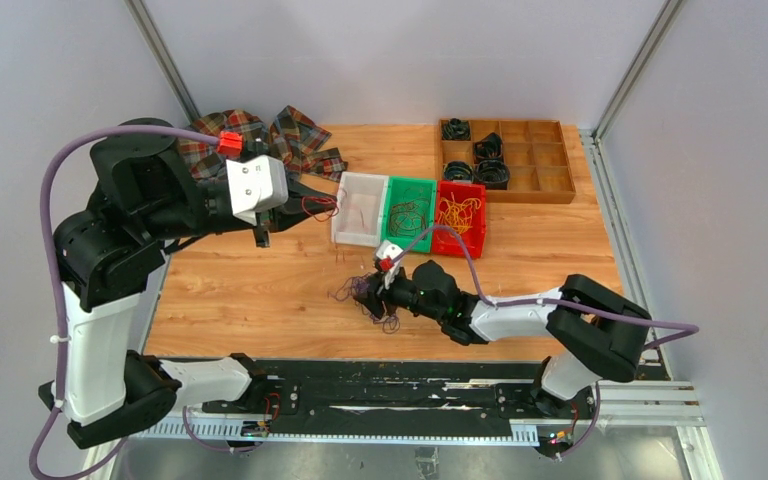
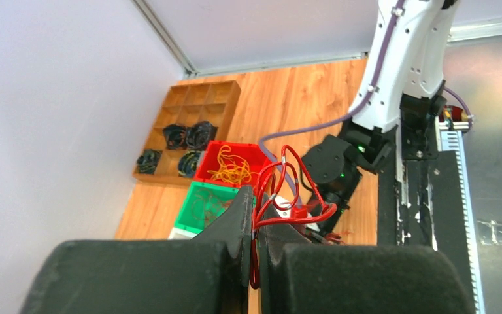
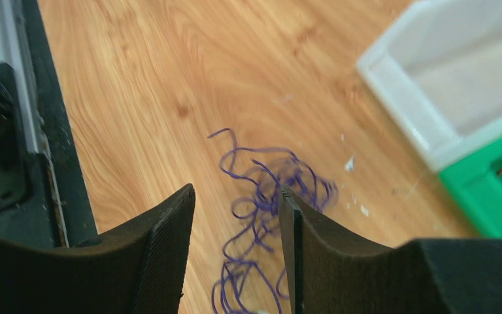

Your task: Untangle the cables

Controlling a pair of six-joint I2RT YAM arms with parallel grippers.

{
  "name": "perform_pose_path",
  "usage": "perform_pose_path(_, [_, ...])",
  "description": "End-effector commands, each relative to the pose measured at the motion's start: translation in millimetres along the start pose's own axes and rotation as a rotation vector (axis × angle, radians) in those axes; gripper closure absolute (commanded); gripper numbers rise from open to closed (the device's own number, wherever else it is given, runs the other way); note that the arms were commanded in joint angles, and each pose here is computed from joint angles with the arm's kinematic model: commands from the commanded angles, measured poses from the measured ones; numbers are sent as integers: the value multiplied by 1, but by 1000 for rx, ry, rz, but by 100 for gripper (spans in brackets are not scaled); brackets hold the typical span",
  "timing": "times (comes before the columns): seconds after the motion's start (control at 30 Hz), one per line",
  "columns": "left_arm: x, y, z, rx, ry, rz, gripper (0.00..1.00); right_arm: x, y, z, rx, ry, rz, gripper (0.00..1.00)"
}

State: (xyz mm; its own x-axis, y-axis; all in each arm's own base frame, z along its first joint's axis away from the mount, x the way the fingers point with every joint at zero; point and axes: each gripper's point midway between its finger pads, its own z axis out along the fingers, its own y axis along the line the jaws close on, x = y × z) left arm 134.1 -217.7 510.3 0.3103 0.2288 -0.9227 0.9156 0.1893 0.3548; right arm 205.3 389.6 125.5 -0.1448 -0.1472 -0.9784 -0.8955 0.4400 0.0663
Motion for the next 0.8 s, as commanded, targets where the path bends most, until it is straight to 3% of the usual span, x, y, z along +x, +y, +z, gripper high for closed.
perform_pose_path(0.0, [-7,12,1,-45,-4,18,100,13,-7,-7,57,-33,42,49])
perform_pose_path(0.13, [10,16,9,-42,40,7,100,19,-10,-23,84,-36,66,48])
perform_pose_path(0.3, [45,19,28,-18,127,-19,100,-15,-26,-49,185,-108,62,39])
perform_pose_path(0.47, [75,25,53,4,178,-55,100,-50,-62,-90,385,-183,76,32])
perform_pose_path(0.77, [145,55,117,11,295,-103,100,-56,-132,-183,895,-179,97,36])
